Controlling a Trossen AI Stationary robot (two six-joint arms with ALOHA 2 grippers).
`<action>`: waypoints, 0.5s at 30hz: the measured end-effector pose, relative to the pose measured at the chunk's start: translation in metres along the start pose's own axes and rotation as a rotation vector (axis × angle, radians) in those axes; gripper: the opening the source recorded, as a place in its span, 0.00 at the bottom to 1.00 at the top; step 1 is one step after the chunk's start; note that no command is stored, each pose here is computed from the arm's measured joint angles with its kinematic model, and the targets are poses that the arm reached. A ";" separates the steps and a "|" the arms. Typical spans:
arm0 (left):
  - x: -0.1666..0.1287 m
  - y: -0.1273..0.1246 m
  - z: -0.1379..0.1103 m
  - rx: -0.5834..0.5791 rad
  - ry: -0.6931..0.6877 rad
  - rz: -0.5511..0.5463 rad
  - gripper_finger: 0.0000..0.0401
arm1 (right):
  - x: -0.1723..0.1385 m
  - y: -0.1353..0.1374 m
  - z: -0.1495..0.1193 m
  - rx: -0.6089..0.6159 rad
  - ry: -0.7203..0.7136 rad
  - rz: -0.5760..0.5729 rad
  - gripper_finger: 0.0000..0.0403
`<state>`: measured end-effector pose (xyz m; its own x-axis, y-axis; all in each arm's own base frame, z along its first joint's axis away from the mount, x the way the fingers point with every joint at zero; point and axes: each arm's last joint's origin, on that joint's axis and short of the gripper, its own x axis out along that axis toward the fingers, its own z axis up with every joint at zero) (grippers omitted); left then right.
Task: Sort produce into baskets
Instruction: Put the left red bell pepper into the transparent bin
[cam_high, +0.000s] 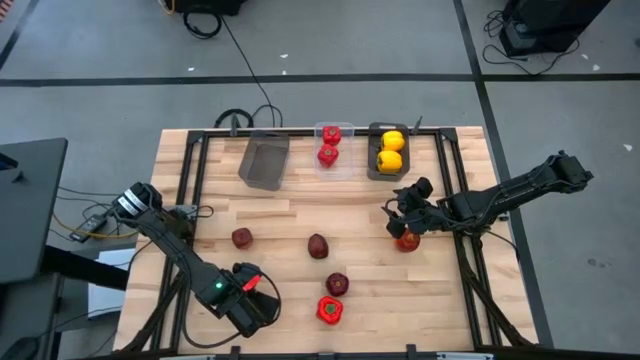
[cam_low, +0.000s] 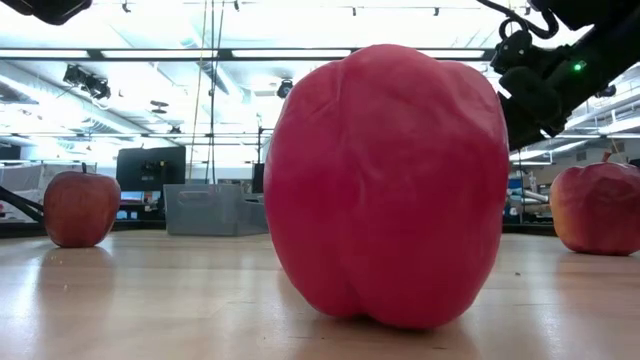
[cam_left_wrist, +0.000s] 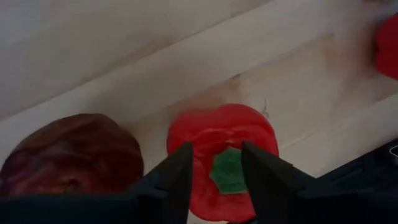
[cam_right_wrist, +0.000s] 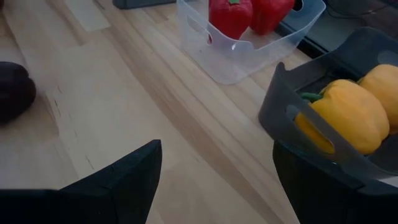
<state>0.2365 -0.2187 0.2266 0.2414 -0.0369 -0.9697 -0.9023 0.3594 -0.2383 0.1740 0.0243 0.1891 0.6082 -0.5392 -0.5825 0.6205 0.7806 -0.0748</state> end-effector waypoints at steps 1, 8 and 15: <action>0.000 0.000 0.000 -0.001 0.006 -0.005 0.31 | 0.000 0.000 0.000 0.000 0.000 0.000 0.79; 0.000 -0.007 -0.004 -0.010 0.058 -0.067 0.13 | 0.000 0.000 0.000 0.001 0.003 0.004 0.79; 0.000 -0.005 -0.002 0.021 0.019 -0.053 0.04 | 0.000 0.000 0.000 0.002 0.003 0.006 0.79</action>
<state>0.2405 -0.2222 0.2278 0.2814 -0.0739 -0.9567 -0.8807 0.3759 -0.2881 0.1740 0.0244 0.1889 0.6102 -0.5334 -0.5857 0.6178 0.7833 -0.0698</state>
